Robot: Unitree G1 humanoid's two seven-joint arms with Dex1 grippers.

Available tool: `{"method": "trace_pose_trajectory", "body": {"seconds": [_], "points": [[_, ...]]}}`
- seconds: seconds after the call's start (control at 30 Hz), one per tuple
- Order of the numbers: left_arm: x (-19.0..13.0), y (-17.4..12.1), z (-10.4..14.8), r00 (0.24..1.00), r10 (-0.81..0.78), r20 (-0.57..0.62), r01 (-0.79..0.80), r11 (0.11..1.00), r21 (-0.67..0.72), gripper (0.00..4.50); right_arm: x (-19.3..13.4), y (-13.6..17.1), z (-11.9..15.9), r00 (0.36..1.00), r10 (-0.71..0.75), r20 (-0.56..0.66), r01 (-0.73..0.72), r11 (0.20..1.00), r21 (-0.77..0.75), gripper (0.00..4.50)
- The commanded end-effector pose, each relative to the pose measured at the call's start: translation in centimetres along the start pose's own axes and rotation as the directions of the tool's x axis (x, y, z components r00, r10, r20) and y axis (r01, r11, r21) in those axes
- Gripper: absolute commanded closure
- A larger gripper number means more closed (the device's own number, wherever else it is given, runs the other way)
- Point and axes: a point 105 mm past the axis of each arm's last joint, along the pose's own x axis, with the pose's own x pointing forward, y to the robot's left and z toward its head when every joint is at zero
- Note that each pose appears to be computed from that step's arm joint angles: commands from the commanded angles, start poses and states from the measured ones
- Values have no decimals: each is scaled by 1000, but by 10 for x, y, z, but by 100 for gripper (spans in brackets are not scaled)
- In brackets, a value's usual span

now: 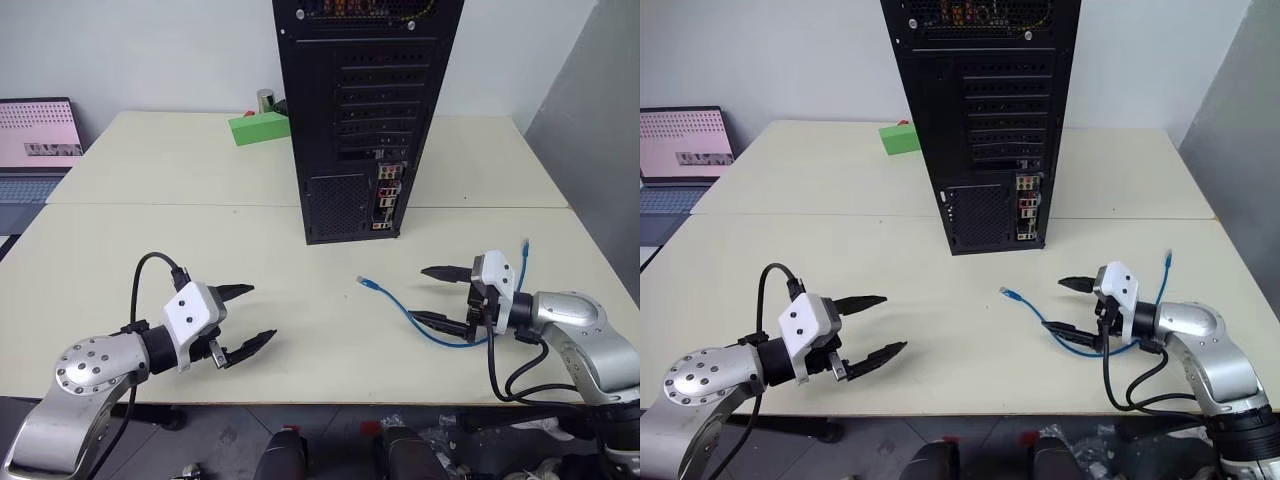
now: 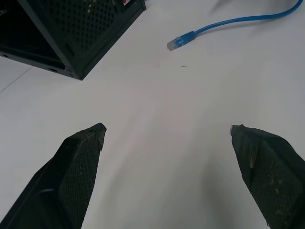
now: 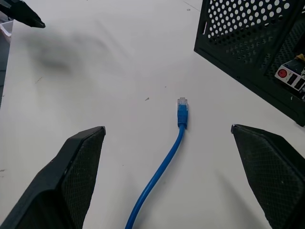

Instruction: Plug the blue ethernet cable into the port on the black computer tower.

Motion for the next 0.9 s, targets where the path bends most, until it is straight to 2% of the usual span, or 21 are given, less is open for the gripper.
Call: {"method": "trace_pose_trajectory", "body": {"seconds": [0.03, 0.53, 0.7, 0.9], "points": [[-3, -2, 12, 999, -22, 25, 22, 999, 29, 3, 0, -3, 10, 1000, 0, 20, 1, 999, -45, 0], [11, -7, 19, 996, -83, 35, 82, 996, 36, 3, 4, 5, 12, 1000, 11, 22, -10, 999, -38, 0], [16, -11, 25, 989, -131, 61, 129, 991, 35, 3, 19, 13, 10, 1000, 16, 12, -16, 1000, -19, 0], [19, -9, 28, 983, -170, 75, 166, 984, 57, 3, 51, 16, 1, 1000, 5, -10, -5, 1000, 15, 0]]}}
